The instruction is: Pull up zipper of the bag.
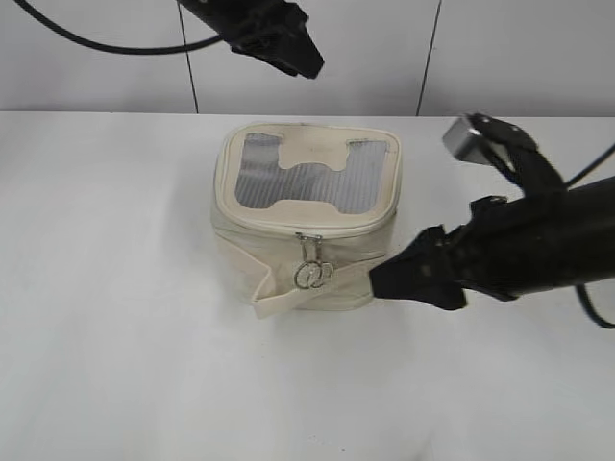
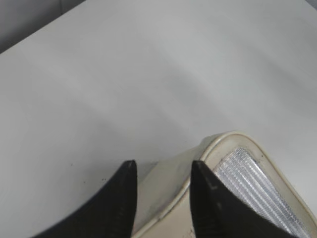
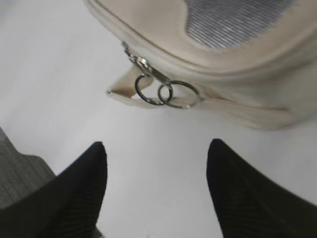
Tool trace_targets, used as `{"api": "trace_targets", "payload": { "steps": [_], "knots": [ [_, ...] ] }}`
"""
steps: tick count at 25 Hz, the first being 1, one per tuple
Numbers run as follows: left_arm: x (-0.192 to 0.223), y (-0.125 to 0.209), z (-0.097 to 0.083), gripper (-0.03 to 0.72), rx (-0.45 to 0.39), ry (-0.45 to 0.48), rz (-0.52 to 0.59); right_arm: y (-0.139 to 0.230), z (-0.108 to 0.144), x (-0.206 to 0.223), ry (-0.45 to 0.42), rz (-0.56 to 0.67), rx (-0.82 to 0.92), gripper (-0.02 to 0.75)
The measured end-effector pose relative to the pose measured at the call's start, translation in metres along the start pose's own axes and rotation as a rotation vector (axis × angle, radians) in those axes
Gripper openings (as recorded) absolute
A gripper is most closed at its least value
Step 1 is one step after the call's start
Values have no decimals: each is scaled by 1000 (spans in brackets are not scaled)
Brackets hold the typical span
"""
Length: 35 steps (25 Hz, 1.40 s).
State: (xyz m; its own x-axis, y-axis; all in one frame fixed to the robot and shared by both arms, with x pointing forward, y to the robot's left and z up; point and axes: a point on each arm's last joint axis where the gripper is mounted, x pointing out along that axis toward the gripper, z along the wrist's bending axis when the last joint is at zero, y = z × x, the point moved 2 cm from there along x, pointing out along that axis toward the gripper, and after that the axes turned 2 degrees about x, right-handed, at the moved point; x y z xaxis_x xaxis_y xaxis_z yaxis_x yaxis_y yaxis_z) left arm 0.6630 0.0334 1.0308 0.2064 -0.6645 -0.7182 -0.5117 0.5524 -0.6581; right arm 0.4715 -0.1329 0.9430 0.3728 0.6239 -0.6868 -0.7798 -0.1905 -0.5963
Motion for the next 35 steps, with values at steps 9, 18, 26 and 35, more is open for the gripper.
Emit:
{"api": "trace_targets", "payload": {
  "steps": [9,18,26,35],
  "knots": [
    [-78,23,-18,253,-92,-164,34,14,-42,-75,129,198,194,516],
    [-194,131,-100,248,-208,-443,7,34,-22,-138,260,246,124,516],
    [-279,253,-193,248,-251,-542,-224,81,-1,-183,403,90,75,516],
    [-275,335,-214,247,-230,-613,-299,118,25,-233,520,-281,-40,491]
  ]
}}
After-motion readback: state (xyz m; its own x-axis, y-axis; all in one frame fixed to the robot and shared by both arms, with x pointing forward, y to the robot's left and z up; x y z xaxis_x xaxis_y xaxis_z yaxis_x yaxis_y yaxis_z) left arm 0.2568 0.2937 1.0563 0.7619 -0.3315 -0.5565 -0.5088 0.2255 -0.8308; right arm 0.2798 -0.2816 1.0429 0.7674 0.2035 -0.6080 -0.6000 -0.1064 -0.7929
